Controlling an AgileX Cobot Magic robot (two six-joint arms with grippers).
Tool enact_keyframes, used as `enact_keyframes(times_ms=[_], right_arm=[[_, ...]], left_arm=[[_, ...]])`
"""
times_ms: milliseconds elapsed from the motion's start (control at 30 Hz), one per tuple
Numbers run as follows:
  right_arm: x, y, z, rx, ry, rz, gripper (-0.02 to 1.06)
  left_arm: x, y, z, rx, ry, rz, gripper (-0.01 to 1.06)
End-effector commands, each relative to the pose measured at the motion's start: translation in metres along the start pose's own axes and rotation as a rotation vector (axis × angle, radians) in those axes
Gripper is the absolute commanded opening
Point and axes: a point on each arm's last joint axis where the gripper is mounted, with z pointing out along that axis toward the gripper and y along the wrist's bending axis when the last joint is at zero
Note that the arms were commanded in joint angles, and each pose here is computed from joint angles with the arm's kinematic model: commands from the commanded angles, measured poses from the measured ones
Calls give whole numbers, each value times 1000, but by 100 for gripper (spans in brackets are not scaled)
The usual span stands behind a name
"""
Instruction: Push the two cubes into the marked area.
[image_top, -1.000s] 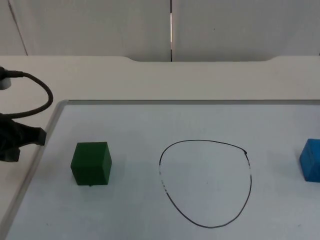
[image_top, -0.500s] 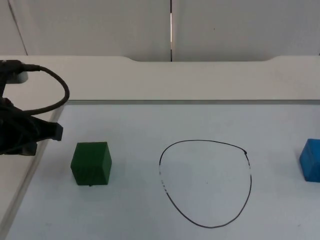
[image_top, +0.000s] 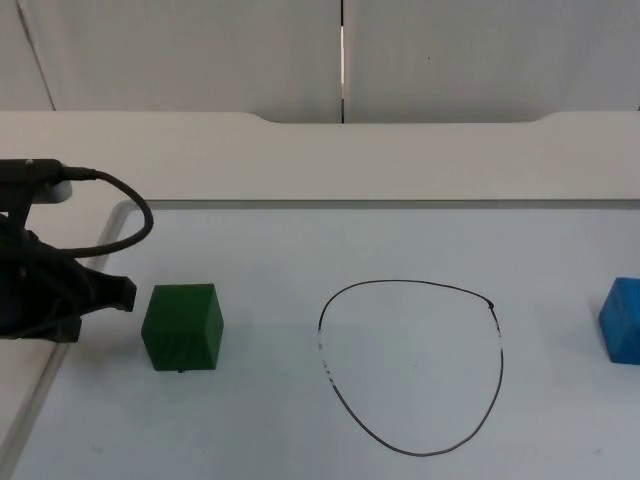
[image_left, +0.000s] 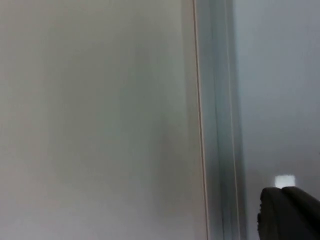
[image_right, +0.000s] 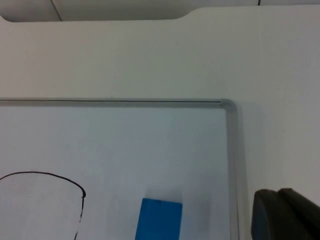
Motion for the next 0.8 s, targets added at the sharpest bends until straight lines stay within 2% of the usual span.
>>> enact_keyframes(times_ms=[0,767], right_arm=[[-2,-1,-3,1,-23,0,0],[-2,0,-2,-11,-18,8,0]], left_arm=[[-2,-2,0,2,-10,-9,0],[0,-19,0,26,-7,48,0]])
